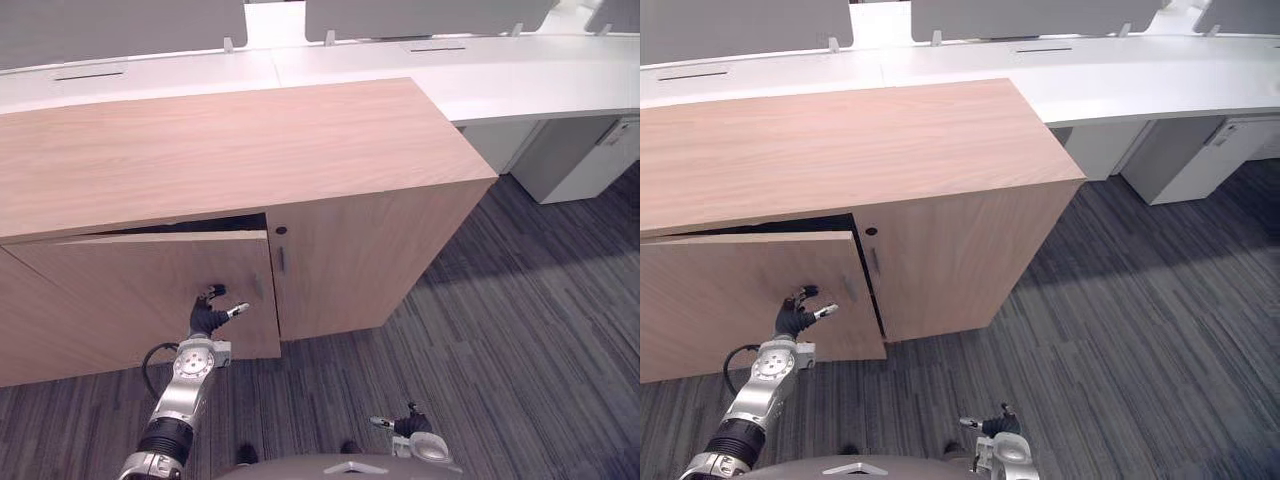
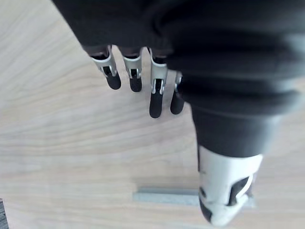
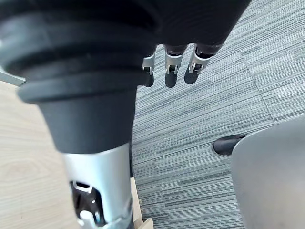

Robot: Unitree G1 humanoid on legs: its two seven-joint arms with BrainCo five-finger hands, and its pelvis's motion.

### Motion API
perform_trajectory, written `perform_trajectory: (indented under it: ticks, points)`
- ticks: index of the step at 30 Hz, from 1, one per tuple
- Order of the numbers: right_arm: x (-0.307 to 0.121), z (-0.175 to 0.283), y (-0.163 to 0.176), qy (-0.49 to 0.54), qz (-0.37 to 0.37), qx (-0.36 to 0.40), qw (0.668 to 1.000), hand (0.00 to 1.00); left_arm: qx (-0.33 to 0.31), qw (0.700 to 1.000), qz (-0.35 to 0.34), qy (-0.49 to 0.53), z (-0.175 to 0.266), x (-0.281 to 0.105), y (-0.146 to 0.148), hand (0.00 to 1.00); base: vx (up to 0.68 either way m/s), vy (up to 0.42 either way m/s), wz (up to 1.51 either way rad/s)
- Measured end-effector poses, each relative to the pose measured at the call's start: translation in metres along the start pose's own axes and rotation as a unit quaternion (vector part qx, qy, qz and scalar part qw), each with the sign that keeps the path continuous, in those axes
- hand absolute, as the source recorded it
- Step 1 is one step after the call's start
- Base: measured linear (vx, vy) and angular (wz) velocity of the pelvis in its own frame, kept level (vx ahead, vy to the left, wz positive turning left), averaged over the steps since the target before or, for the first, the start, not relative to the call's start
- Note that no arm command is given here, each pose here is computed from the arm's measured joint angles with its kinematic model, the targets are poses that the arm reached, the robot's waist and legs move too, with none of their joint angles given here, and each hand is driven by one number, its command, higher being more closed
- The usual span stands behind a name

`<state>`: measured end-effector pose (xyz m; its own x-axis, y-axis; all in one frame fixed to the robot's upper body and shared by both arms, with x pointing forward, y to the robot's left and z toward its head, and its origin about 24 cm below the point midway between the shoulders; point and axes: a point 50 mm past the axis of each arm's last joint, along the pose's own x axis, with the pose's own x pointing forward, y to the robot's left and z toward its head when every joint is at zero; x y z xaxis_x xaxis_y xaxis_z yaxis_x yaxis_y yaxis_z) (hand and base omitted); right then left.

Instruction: Walk over to the cabinet, pick up the folder, carry it to the office cabinet, place the folder inside the office cabinet, then close the office cabinet door

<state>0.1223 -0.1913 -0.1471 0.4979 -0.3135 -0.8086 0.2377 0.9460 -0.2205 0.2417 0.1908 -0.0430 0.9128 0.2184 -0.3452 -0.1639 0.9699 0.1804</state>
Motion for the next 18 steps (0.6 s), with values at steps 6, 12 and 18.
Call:
perform_trajectory:
  ticks: [6, 12, 18]
  points:
    - [0.0, -0.002, 0.0, 0.006, -0.001, 0.003, 1.0, 0.0, -0.002, 1.0, -0.012, 0.009, -0.007, -0.005, -0.002, 0.0, -0.09, 0.019, 0.0]
    - [0.0, -0.004, 0.001, 0.013, -0.001, 0.006, 1.0, 0.0, -0.013, 0.998, -0.035, 0.043, -0.031, -0.024, -0.007, 0.0, 0.01, 0.016, 0.11]
    - [0.001, -0.009, 0.005, 0.027, 0.005, 0.004, 1.0, 0.0, 0.003, 0.99, -0.037, 0.138, -0.078, -0.04, -0.001, 0.0, 0.09, -0.003, 0.06]
